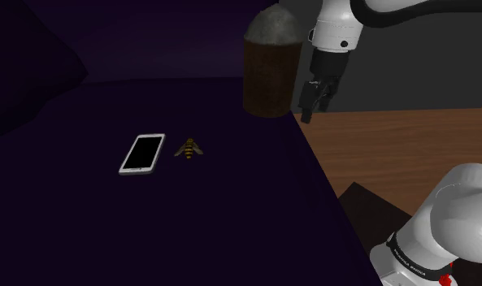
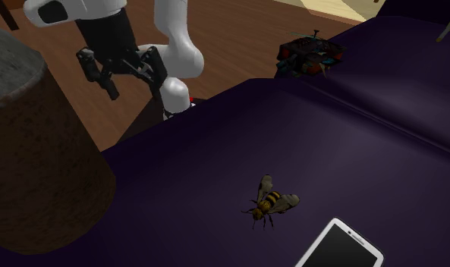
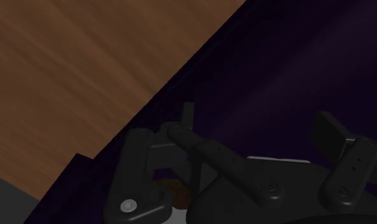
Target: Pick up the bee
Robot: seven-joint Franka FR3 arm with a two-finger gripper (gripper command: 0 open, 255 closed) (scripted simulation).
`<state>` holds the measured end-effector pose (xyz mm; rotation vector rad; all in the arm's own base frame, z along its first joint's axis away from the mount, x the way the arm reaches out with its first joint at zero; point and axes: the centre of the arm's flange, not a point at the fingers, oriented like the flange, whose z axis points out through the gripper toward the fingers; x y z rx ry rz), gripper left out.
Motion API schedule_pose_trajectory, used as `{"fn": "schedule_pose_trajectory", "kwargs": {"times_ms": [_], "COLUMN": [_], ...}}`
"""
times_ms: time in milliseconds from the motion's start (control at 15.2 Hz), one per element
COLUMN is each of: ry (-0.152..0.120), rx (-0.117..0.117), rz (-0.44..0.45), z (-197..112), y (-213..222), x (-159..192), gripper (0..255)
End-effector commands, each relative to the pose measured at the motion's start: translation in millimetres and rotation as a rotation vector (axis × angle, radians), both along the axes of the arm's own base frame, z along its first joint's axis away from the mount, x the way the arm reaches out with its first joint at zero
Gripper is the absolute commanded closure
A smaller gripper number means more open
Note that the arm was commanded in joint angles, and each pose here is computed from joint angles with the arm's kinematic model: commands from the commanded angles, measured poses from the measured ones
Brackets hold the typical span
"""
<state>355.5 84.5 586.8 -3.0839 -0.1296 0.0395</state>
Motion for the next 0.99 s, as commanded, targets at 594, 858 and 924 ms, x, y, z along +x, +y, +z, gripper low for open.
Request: {"fn": "schedule_pose_trajectory", "kwargs": {"times_ms": [594,858,924], "ry": [0.048,0.065,0.069], "rx": [-0.027,-0.037,-0.04], "rz": [-0.017,-0.022,-0.024], "z": [2.9,2.0,1.7], "y": [136.1,185.9,198.3], "x": [66.1,90.2,96.2], "gripper": [0,0,0]}}
